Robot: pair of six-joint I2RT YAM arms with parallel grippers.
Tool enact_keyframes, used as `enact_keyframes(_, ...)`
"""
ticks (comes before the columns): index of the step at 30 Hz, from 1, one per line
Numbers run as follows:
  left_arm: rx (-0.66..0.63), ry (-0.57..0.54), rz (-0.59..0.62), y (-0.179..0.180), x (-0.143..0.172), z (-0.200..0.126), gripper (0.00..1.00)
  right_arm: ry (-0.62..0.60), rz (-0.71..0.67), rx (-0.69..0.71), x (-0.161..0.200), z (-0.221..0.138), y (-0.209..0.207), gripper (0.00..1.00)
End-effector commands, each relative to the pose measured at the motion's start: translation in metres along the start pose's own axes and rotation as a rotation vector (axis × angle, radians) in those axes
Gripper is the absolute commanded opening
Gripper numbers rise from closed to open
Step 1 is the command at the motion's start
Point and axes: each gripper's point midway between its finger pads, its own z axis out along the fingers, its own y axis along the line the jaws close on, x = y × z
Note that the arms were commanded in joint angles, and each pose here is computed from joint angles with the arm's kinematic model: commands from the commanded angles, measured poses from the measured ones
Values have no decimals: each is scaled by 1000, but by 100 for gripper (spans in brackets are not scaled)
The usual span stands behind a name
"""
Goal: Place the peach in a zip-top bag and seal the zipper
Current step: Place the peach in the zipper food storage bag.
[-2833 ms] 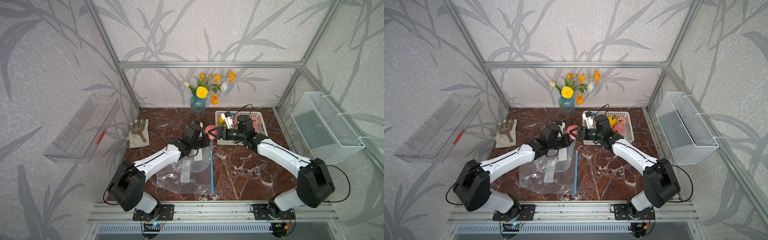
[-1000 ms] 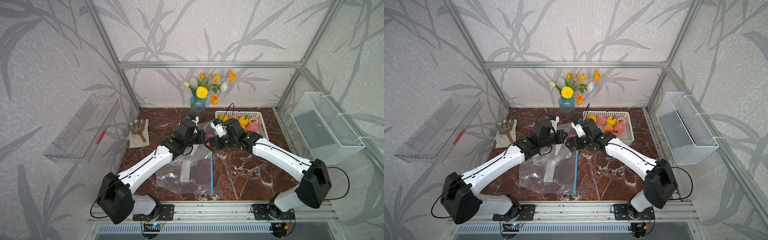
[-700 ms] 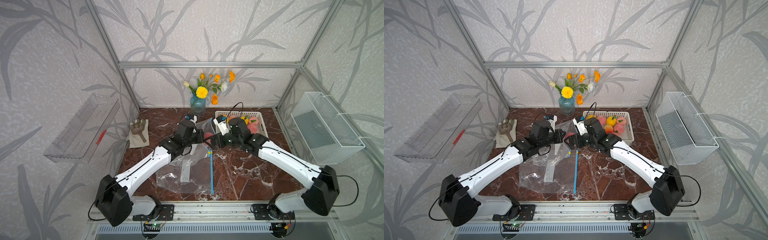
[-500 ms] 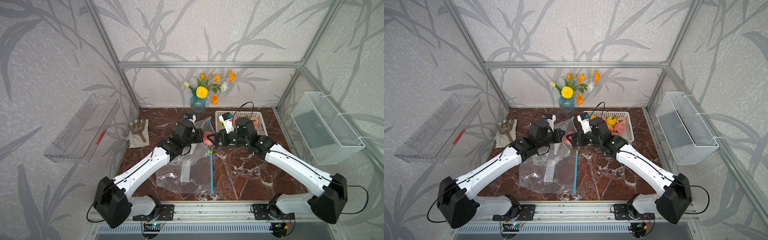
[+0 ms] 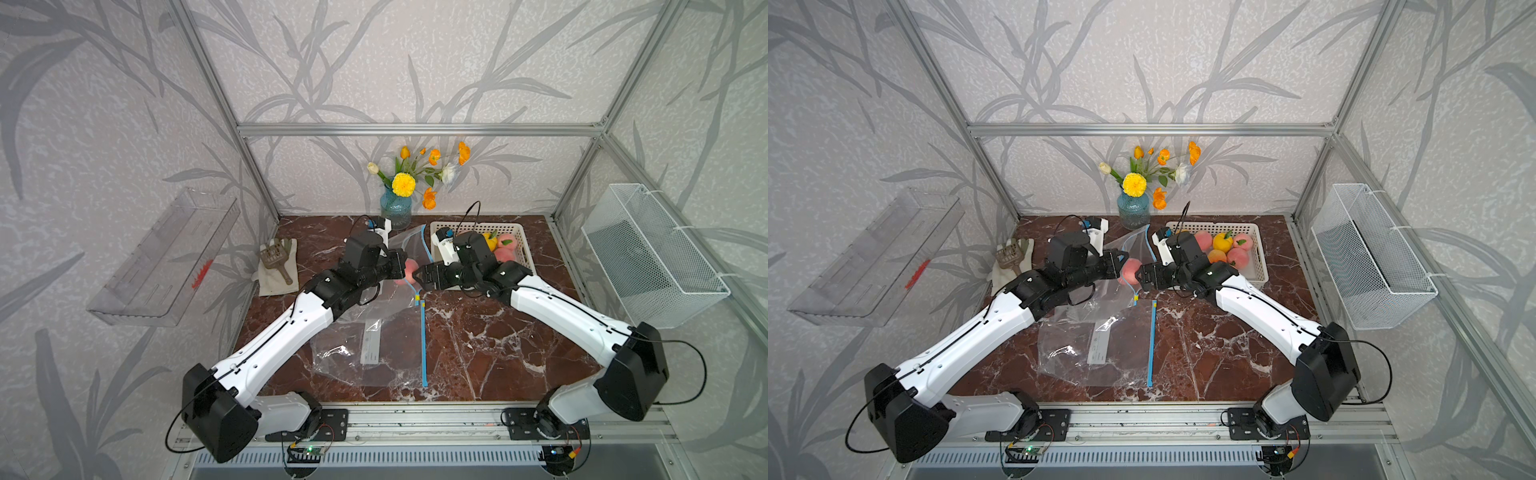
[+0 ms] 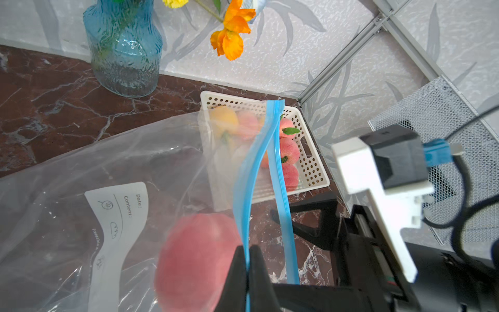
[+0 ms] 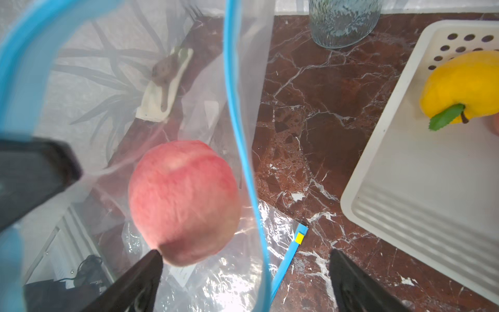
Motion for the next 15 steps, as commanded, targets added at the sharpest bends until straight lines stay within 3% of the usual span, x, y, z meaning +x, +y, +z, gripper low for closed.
enact_keyframes(1, 7, -16, 51, -7, -12, -15, 0, -53, 6, -6, -26, -12, 11, 96)
enact_keyframes(4, -124, -36, 37, 18, -14, -17, 0, -124, 2, -27, -42, -26, 15, 97)
enact_keyframes(8, -162, -23, 24, 28, -9, -14, 0, -173, 44, 7, -51, -40, -5, 97)
enact_keyframes(15, -111, 52, -9, 22, 5, 9, 0, -85, 171, 272, -30, -37, -104, 100)
